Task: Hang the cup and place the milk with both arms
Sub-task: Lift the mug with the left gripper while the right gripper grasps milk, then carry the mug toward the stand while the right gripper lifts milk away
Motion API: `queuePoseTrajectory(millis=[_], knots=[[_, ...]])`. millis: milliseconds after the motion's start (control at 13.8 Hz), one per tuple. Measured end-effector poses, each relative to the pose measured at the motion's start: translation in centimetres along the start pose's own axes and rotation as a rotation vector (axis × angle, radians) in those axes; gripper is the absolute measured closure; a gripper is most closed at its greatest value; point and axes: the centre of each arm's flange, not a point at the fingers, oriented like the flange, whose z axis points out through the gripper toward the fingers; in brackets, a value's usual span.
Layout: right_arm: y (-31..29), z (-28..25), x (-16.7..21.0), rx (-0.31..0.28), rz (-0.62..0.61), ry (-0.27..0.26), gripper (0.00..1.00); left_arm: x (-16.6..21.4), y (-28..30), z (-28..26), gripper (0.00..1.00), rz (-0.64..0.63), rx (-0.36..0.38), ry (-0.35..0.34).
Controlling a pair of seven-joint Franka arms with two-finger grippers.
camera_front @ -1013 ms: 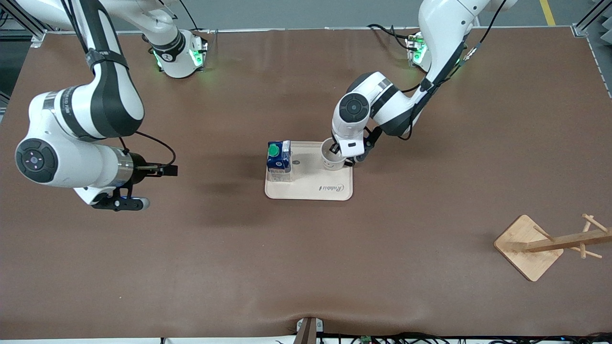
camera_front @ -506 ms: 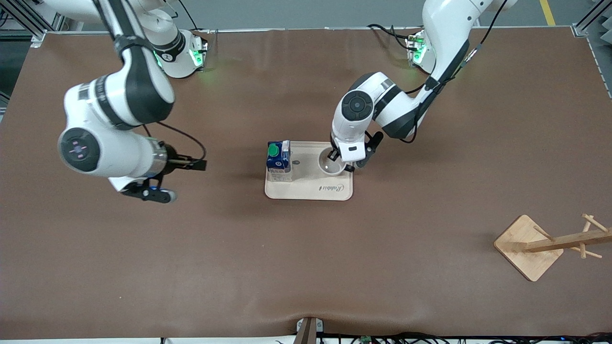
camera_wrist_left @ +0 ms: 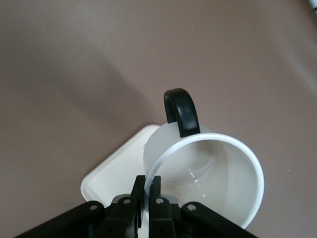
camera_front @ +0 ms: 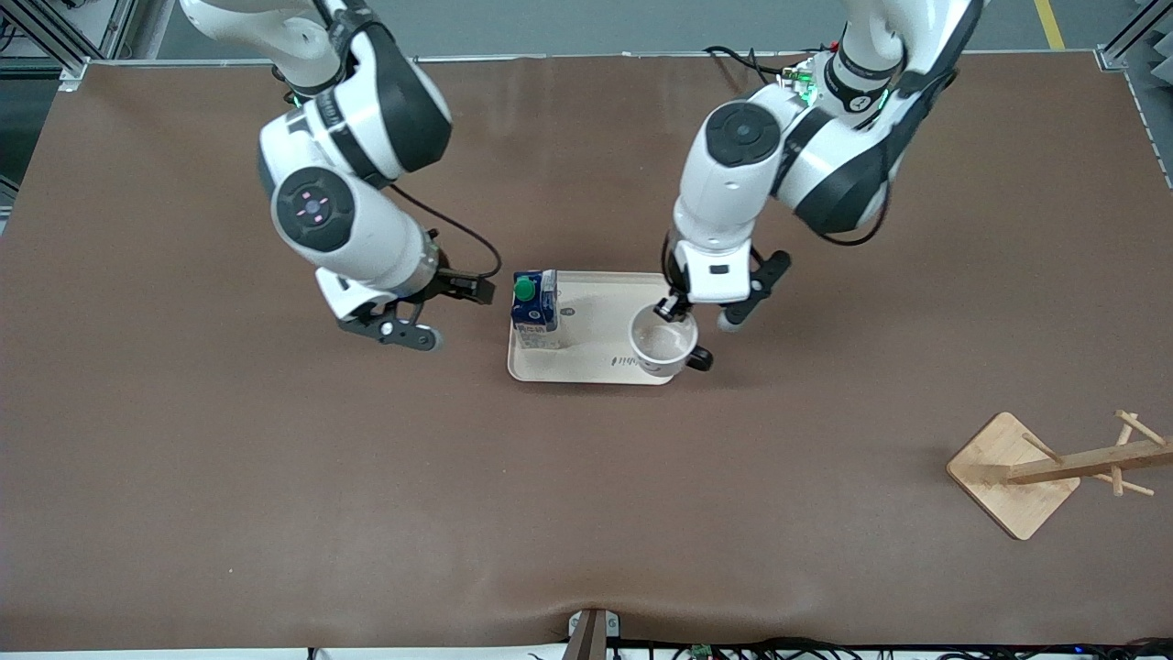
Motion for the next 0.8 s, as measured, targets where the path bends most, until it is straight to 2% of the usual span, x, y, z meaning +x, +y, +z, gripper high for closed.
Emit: queuePoseTrajectory(millis=[145, 434, 796], knots=[[-2.4, 1.6, -2.0, 0.024, -0.001, 0.034, 0.00, 3.7, 0.0, -3.1, 0.93, 0.063, 0.000, 0.018], [-5.0, 5.8, -4.6, 0.058, -0.030, 0.085, 0.00, 12.4, -1.8, -5.8, 0.93, 0.193, 0.013, 0.039], [-6.0, 7.3, -6.3, 0.053, -0.061, 0.091, 0.00, 19.3, -4.7, -7.4, 0.93, 0.385, 0.029, 0.058]])
